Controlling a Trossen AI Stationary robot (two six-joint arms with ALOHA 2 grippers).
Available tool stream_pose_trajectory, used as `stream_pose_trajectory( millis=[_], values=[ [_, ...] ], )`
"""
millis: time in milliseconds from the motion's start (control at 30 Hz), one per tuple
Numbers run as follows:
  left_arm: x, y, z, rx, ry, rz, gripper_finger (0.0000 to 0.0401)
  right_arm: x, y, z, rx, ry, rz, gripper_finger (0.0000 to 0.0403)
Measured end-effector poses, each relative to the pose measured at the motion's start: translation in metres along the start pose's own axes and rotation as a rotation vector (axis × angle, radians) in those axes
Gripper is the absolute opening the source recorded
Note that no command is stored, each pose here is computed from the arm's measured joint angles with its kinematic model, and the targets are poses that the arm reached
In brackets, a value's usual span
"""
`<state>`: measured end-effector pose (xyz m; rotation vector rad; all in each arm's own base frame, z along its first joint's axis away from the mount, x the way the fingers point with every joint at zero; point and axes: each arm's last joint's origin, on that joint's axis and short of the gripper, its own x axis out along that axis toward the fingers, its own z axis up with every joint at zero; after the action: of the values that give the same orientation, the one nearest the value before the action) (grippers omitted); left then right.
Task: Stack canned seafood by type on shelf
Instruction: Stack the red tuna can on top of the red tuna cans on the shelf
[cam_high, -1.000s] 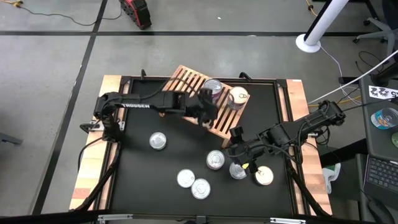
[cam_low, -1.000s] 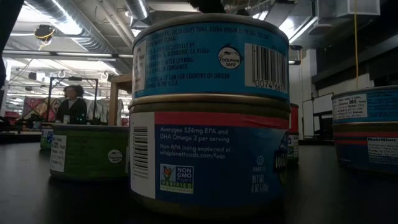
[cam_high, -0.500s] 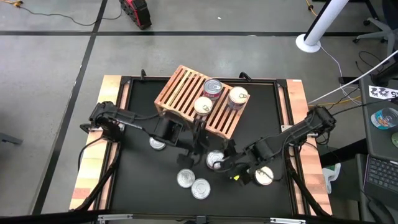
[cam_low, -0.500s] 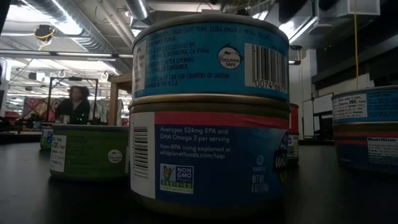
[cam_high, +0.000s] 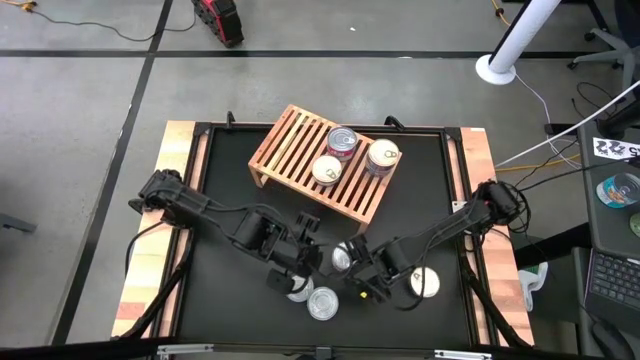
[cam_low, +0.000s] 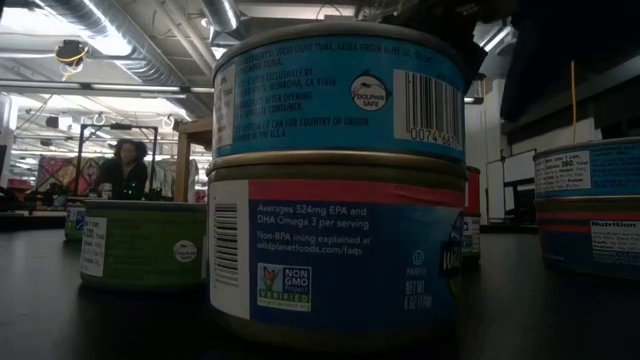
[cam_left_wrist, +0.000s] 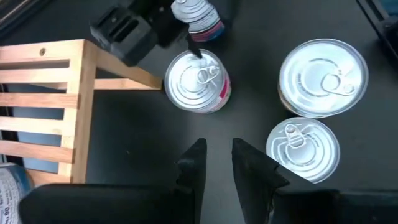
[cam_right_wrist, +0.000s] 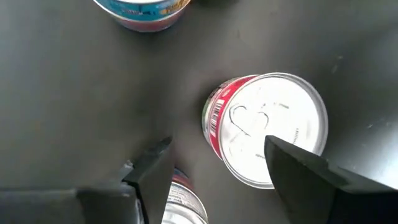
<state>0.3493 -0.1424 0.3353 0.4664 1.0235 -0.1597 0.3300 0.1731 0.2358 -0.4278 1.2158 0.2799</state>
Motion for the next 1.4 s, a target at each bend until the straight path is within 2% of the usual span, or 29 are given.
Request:
stream_pose_trajectory(
  millis=[367, 567, 700, 867, 1133, 1267, 1400],
  values=[
    [-0.002, -0.006, 0.001, -0.027, -0.006, -0.006, 0.0072, 0.004, 0.001, 0.006, 0.01, -0.05, 0.028, 0.0246],
    [-0.002, -0.006, 0.001, -0.029, -0.006, -0.007, 0.0072, 0.013, 0.003, 0.007, 0.006, -0.028, 0.027, 0.0246],
    [-0.002, -0.006, 0.001, -0.021, -0.006, -0.007, 0.0072, 0.023, 0.005, 0.004, -0.005, 0.035, 0.023, 0.0246],
    [-0.002, -0.006, 0.001, -0.022, -0.009, -0.006, 0.0072, 0.039, 0.006, -0.002, -0.026, 0.131, -0.046, 0.0246],
    [-0.002, -0.006, 0.001, -0.023, -0.013, -0.006, 0.0072, 0.052, 0.007, -0.003, -0.043, 0.179, -0.104, 0.0245],
    [-0.002, -0.006, 0.002, -0.023, -0.014, -0.006, 0.0072, 0.053, 0.006, -0.003, -0.046, 0.182, -0.133, 0.0226],
    [-0.002, -0.006, 0.002, -0.023, -0.014, -0.006, 0.0072, 0.053, 0.006, -0.003, -0.047, 0.183, -0.148, 0.0185]
  ],
)
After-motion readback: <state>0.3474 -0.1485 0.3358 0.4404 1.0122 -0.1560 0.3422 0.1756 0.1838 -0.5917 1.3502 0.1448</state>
